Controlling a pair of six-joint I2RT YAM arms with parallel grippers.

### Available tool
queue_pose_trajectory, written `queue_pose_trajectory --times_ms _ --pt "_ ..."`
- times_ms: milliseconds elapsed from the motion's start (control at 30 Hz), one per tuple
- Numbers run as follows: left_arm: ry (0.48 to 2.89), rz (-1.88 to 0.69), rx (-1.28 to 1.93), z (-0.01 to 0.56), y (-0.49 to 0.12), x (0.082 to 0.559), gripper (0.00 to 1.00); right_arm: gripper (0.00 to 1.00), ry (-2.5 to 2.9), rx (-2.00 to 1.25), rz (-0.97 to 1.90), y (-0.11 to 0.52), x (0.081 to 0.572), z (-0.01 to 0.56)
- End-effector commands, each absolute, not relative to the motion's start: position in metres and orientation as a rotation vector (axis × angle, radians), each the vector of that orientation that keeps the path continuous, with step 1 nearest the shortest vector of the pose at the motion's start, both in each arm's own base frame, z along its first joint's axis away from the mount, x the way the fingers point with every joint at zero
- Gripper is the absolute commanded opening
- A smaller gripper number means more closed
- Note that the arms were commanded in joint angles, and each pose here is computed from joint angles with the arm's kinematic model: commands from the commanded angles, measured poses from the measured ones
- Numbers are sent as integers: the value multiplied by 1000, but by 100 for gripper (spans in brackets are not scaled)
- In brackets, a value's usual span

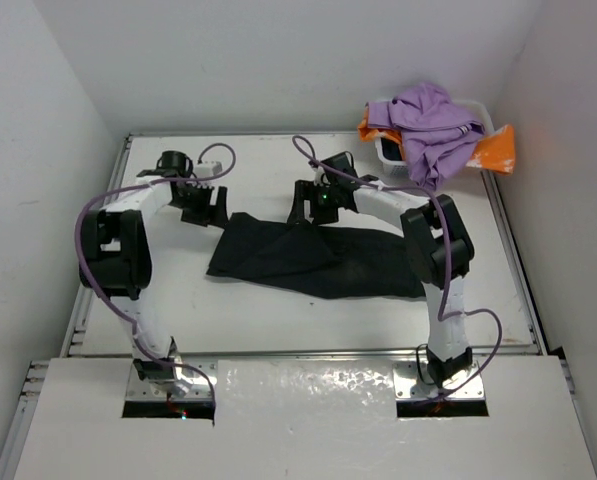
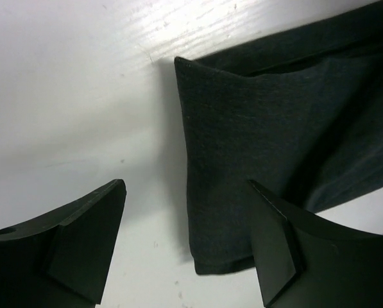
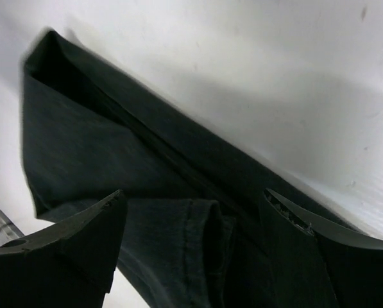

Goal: Fold and stack the trousers
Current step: Fold the trousers

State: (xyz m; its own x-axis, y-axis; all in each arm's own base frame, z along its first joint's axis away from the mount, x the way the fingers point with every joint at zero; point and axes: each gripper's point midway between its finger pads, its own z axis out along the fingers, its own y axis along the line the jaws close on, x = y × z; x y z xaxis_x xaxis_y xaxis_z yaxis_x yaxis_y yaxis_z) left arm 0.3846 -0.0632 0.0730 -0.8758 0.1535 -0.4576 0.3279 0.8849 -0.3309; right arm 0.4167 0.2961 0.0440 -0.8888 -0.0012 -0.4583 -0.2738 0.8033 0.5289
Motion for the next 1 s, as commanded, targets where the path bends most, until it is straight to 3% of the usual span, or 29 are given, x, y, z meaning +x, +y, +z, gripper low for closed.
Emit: queue_pose_trajectory --times_ms 0,100,233,267,333,367,400,433,500,733,967 --pt "2637 -598 413 48 -82 386 71 79 2497 -303 884 309 423 59" --pt "2680 -637 407 30 -88 383 71 76 2521 -355 934 319 414 53" --pt "2687 -722 385 22 -100 382 58 53 2517 -380 965 319 401 53" --pt "2690 -740 373 21 -103 382 53 42 2492 -385 967 318 400 62" --pt "2695 -788 356 19 -109 380 36 31 2474 -399 957 313 393 64" --pt "2701 -797 342 17 -110 379 15 22 2444 -414 955 311 390 71" --pt "2704 -787 333 17 -109 380 7 18 2429 -422 957 310 387 75" --pt "2709 -774 321 16 -107 380 0 15 2410 -431 959 309 385 79" --pt "2710 -727 297 17 -101 383 0 9 2348 -475 966 308 375 91" --pt "2696 -611 213 22 -85 390 0 7 2100 -829 1013 321 304 114" --pt "2688 -570 190 25 -77 393 0 30 2185 -1277 955 310 192 66"
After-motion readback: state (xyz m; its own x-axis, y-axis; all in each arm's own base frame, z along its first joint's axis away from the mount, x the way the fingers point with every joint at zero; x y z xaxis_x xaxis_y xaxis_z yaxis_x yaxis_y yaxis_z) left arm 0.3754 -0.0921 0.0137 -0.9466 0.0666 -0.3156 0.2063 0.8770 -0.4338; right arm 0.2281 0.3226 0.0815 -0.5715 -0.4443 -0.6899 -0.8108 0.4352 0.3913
